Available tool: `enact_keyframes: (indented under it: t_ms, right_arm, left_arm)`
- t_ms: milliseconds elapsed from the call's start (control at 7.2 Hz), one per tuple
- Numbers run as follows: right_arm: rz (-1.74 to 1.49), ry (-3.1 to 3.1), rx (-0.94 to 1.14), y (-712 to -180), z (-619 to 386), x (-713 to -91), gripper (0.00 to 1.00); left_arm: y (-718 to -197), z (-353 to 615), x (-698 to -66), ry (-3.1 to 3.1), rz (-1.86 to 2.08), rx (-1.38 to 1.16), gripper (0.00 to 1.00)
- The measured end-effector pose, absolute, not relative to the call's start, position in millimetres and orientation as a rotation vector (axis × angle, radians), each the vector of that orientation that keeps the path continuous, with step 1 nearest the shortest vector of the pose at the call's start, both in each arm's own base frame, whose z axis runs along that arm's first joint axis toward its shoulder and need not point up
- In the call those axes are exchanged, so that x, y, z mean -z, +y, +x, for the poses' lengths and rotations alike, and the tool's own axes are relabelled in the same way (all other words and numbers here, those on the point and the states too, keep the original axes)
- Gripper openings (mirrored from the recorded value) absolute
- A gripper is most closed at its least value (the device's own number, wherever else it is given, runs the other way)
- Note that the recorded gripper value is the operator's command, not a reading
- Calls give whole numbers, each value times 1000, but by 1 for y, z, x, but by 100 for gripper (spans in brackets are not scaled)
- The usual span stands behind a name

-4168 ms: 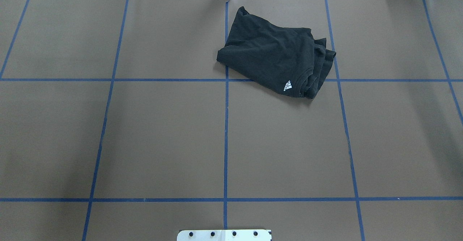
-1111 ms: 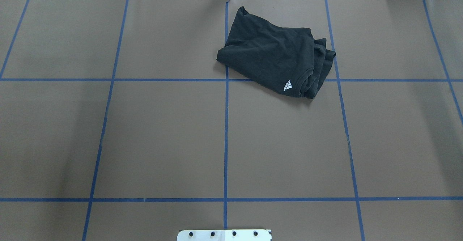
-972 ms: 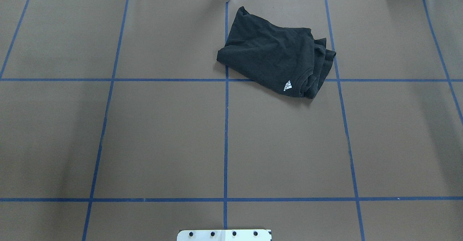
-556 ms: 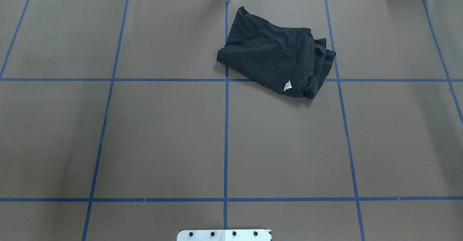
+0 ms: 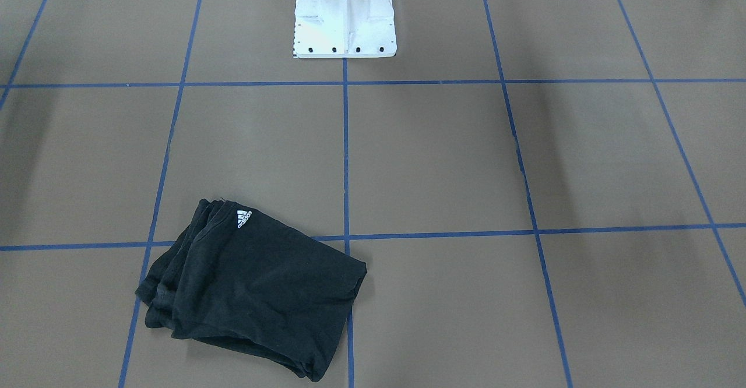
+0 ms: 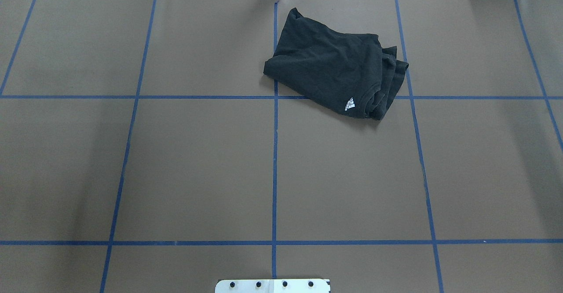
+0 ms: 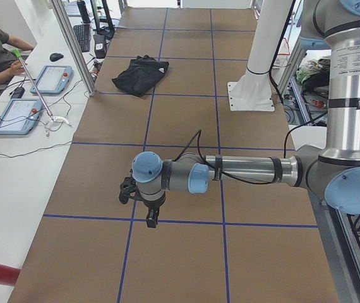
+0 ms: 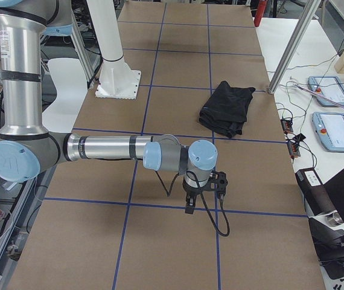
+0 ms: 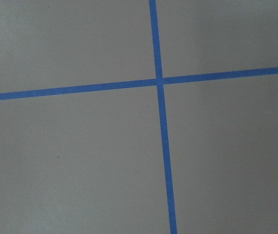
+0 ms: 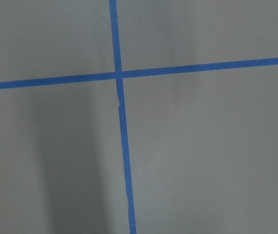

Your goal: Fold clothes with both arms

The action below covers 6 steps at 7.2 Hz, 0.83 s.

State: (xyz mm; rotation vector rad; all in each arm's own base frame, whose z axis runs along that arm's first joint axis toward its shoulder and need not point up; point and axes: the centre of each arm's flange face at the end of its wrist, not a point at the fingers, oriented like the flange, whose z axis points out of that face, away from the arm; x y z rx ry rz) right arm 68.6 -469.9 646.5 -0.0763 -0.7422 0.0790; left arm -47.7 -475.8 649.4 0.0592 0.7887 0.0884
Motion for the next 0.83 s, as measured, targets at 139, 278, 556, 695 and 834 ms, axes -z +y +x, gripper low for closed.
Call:
enact_keyframes:
  t_ms: [139,278,556,695,834]
  right_arm:
    - [-77,-742,-80,-470,69,-647,100]
    - [-79,-743,-80,-470,69,-647,100]
    - [-80,-747,-81,-470,68,-648,100]
    - [-81,-750,-81,-470,68,-648,100]
    - [-81,-752,-81,-471,68,-647,100]
  left_arm:
    - [-476,-48,-649,788,61,-89,100]
    - [-476,-48,-649,788,62,-90,100]
    - [-477,-48,-649,788,63,-91,100]
    - [-477,-48,-649,788,62,-90,100]
    - [-477,-48,-649,788,62,-90,100]
